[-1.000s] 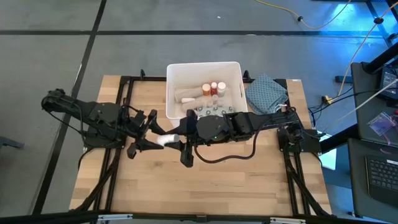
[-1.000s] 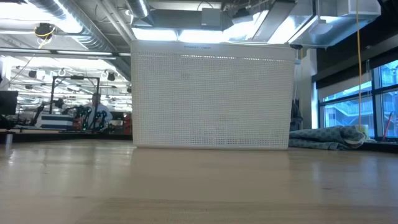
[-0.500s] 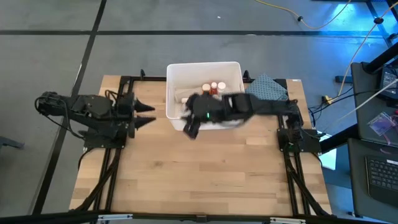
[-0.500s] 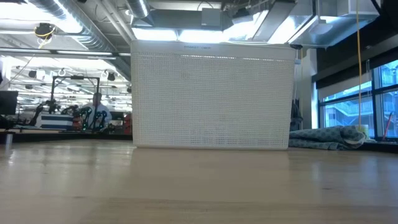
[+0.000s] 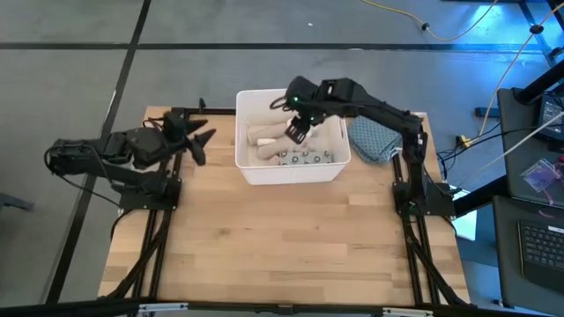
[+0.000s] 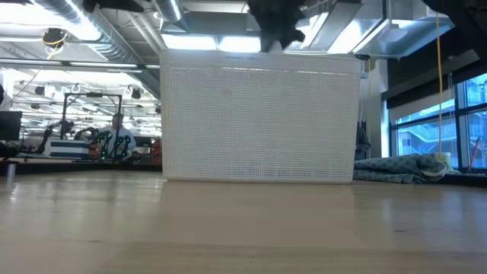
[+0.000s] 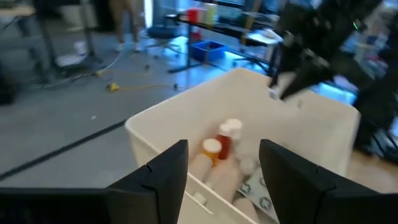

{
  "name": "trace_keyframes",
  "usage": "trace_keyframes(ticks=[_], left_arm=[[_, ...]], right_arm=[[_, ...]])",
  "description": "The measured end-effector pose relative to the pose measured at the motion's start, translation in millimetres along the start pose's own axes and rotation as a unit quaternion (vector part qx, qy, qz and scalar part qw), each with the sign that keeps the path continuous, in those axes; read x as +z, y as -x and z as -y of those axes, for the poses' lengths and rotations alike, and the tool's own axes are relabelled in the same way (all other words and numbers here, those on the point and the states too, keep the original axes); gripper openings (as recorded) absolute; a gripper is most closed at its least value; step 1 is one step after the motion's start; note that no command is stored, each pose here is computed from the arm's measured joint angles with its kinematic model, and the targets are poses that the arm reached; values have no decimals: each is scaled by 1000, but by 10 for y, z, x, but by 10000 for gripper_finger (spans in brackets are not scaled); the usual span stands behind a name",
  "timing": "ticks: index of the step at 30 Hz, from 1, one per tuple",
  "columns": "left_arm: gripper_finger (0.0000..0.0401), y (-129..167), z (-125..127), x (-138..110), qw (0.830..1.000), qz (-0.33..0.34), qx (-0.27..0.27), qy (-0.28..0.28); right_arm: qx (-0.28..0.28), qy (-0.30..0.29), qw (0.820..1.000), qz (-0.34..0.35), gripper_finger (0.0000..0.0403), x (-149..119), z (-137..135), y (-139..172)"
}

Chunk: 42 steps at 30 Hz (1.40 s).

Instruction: Pick & place medical supplies in basket/bin

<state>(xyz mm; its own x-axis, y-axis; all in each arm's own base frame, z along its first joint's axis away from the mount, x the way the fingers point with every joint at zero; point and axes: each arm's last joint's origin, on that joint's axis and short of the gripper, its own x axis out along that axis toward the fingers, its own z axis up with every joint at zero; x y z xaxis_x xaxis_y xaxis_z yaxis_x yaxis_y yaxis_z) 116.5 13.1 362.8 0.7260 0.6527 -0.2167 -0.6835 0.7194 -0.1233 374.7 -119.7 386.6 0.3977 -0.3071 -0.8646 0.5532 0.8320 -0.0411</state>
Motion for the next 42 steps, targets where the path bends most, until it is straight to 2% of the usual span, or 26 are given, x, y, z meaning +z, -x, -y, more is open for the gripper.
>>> trace_keyframes(ticks=[5, 10, 12, 16, 21, 26, 30, 34, 42], left_arm=[[187, -53, -80, 22, 998, 7, 41, 45], [184, -106, -144, 35, 995, 10, 75, 59], [184, -118, -172, 43, 994, 12, 86, 64], [184, -142, -219, 53, 991, 17, 107, 78], [184, -159, -255, 59, 988, 18, 114, 99], [184, -176, -262, 59, 988, 16, 119, 100], [184, -193, -253, 54, 988, 13, 120, 97], [184, -202, -249, 52, 988, 13, 122, 96], [184, -228, -237, 43, 988, 8, 124, 91]], right_arm=[[18, 10, 999, -37, 173, -17, 214, -232], [16, 29, 998, -59, 154, -108, 264, -650], [31, 41, 997, -54, 151, -156, 251, -828], [58, 39, 997, -16, 158, -247, 211, -1104], [42, 36, 998, 22, 161, -377, 210, -1350], [58, -5, 996, 66, 155, -517, 186, -1639], [56, -21, 993, 105, 158, -609, 188, -1772], [41, -24, 994, 95, 160, -737, 200, -1908], [28, -24, 995, 98, 160, -770, 209, -1926]])
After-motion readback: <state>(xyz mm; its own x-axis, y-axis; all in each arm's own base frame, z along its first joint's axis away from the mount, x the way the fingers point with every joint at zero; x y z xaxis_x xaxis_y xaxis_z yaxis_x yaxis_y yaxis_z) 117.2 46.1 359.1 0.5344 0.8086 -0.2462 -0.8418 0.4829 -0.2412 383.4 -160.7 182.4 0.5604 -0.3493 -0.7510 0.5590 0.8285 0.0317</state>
